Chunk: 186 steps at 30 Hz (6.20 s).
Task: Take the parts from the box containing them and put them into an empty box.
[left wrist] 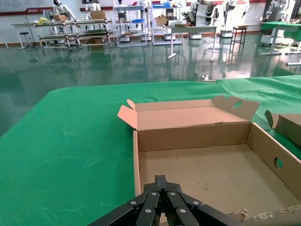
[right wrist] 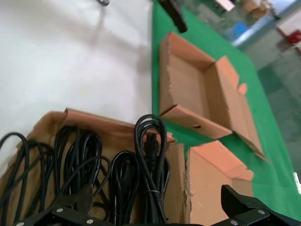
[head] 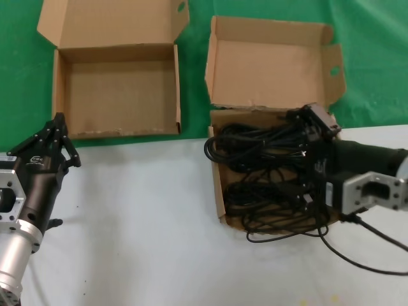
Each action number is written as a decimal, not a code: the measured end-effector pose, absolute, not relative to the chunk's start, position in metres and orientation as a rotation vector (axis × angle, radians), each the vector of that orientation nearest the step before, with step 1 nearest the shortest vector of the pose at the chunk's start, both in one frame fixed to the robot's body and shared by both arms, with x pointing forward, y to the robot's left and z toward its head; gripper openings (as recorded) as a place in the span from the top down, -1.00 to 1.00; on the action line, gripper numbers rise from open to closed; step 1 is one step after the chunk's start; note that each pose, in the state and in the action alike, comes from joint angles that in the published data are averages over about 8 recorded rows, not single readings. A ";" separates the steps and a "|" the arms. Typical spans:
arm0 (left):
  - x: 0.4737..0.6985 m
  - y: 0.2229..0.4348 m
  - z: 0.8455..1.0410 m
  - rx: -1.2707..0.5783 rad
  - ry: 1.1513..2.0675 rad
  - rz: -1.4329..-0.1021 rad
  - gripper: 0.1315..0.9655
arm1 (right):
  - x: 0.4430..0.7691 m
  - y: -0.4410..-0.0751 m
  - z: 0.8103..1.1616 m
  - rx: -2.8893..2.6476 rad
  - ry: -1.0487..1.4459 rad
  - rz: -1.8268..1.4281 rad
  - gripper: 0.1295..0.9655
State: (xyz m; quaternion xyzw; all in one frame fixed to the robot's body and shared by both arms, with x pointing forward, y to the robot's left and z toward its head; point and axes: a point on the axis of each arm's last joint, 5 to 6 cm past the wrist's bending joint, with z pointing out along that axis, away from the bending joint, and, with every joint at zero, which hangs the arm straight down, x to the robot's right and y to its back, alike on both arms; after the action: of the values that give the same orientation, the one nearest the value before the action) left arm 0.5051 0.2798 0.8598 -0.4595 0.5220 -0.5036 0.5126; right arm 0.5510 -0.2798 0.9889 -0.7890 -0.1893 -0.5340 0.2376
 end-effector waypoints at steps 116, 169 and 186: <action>0.505 0.280 0.860 -1.105 1.256 -1.211 0.97 | 0.633 -0.164 1.057 -1.687 -0.239 -1.815 -0.02; 0.504 0.280 0.857 -1.115 1.254 -1.202 -0.40 | 0.574 -0.238 0.942 -1.510 0.491 -1.523 -1.00; 0.503 0.280 0.856 -1.119 1.254 -1.198 -0.89 | 0.547 -0.256 0.902 -1.405 0.774 -1.392 -1.00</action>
State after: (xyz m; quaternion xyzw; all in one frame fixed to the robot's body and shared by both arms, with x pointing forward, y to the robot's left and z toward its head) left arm 0.5030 0.2802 0.8564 -0.4655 0.5213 -0.4982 0.5131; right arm 0.5473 -0.2562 0.9020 -0.5778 0.3181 -0.5724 0.4871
